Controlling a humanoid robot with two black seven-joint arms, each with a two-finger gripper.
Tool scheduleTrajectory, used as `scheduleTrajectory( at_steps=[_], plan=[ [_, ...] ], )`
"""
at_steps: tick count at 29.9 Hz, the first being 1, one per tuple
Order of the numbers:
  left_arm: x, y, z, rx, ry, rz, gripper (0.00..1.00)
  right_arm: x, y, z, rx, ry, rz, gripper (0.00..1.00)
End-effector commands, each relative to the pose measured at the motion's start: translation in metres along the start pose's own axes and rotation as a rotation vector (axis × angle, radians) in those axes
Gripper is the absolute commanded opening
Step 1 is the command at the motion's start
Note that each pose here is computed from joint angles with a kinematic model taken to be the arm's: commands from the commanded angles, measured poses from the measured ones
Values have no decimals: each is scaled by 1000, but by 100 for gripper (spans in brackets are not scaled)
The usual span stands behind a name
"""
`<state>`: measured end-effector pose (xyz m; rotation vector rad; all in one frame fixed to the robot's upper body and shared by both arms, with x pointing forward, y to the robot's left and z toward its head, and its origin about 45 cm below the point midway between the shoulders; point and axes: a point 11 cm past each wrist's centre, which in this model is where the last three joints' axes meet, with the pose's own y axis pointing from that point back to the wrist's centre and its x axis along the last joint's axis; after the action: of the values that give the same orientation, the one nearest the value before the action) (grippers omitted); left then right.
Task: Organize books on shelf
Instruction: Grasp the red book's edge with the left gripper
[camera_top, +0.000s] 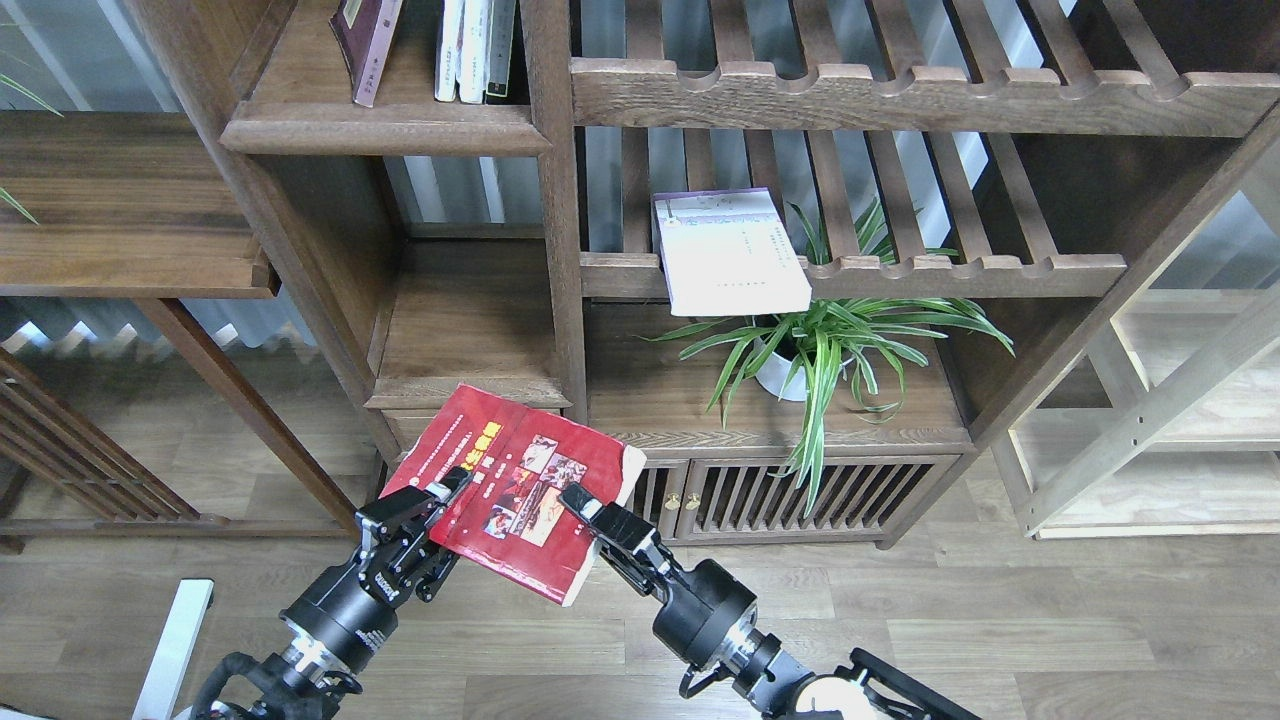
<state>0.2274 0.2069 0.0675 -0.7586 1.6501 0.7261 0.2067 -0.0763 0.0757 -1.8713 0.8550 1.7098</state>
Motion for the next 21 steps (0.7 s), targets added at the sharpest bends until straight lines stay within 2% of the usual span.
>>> scheduleTrajectory(
  at_steps=[1, 8, 14, 21],
  plan=[
    [-8, 0, 9, -23, -14, -20, 2, 0, 0, -2, 6, 2, 1, 21],
    [-15, 2, 9, -23, -26, -39, 2, -1, -1, -4, 7, 5, -7, 28],
    [-19, 6, 20, -22, -114, -16, 2, -3, -2, -16, 43, 9, -13, 53],
    [-46, 15, 39, -17, -321, -8, 3, -8, -3, -31, 88, 15, -30, 67]
  ],
)
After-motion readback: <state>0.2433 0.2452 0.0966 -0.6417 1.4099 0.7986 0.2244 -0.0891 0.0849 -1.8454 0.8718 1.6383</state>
